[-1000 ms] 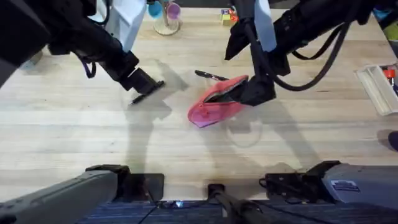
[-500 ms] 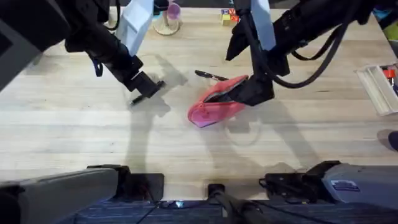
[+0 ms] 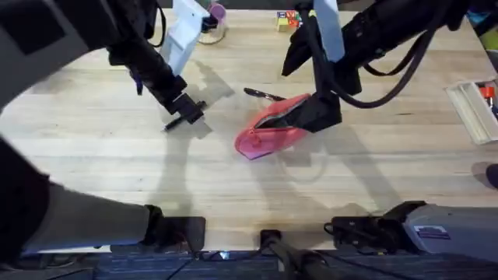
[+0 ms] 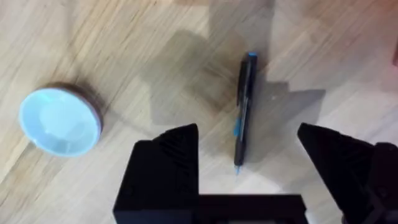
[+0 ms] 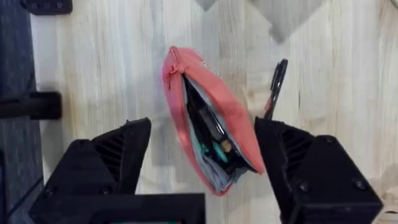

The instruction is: Unzip the bag, pick up the pens from the table one at a time and place them inside, then zip the bag closed.

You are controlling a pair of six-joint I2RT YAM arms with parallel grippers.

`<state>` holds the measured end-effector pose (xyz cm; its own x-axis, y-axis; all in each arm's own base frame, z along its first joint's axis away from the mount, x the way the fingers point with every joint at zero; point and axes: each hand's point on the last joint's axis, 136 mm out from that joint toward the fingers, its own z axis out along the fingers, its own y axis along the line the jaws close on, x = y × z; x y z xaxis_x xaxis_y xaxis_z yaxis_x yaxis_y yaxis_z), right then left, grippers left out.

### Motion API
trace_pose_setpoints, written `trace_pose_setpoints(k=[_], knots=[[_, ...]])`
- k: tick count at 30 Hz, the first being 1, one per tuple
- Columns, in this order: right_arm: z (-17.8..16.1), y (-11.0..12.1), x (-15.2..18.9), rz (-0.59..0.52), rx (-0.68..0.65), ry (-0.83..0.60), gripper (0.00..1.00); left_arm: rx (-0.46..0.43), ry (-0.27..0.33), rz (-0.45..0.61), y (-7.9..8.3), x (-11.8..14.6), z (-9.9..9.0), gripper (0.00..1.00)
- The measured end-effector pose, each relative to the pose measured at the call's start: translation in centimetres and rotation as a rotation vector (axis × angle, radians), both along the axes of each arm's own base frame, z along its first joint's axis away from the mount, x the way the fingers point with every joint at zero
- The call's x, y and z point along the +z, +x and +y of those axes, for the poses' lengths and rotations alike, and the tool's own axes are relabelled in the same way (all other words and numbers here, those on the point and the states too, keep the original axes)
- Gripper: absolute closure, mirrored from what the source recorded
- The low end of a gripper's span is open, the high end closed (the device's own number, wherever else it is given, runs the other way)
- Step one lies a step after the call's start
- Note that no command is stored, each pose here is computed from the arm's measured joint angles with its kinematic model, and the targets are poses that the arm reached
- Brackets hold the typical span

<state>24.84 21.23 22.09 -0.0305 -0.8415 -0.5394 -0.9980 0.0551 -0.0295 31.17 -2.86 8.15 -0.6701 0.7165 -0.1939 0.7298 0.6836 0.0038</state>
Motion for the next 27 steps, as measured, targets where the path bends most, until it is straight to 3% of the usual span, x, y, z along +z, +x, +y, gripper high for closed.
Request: trace_pose_setpoints(k=[11, 18, 27], knots=[[0.1, 0.1, 1.6, -0.067, -0.002, 0.037, 0.006, -0.004, 0.001, 0.015, 1.6, -2.8, 0.0, 0.007], [0.2, 0.4, 1.8, -0.081, -0.002, 0.044, 0.006, -0.027, 0.005, 0.06, 1.4, -4.4, 0.0, 0.007], [0.2, 0.6, 1.8, -0.091, -0.005, 0.039, 0.006, -0.034, 0.008, 0.067, 1.7, -4.6, 0.0, 0.007]])
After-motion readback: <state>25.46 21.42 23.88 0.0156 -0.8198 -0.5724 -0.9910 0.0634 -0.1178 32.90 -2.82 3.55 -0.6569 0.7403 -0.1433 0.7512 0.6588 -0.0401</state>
